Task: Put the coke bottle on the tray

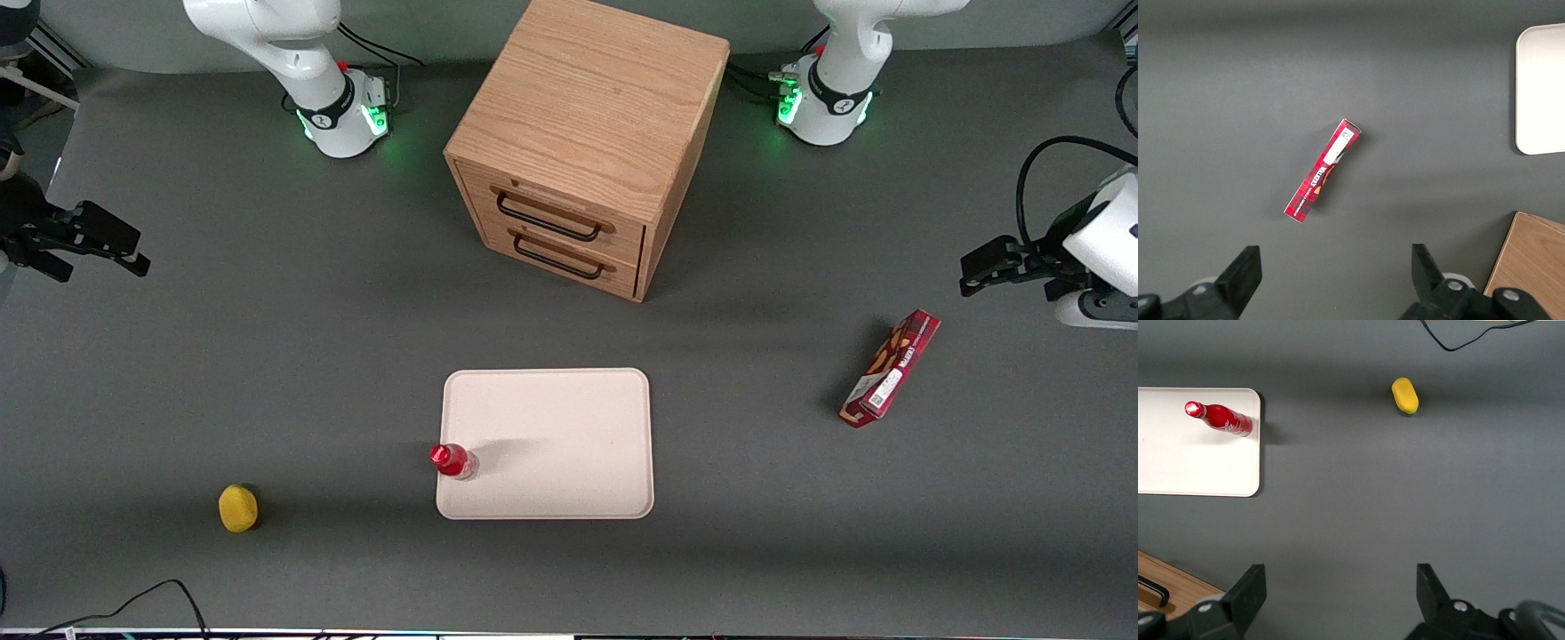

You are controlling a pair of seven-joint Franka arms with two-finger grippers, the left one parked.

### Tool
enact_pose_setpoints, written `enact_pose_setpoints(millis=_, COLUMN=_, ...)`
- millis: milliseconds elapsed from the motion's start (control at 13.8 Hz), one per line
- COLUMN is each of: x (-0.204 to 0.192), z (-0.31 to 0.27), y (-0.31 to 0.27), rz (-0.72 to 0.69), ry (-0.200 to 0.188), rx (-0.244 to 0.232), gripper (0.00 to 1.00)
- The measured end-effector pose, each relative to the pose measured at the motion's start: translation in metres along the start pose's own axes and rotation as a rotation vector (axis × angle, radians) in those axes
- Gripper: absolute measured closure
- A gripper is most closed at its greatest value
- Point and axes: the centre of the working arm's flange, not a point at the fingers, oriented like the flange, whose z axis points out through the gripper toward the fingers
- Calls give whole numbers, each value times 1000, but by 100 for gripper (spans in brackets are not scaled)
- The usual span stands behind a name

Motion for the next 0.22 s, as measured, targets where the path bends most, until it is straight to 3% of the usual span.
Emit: enact_pose_setpoints(millis=218, x=0, z=1, y=-2, rz=-3, ry=-3, rx=0, gripper=0)
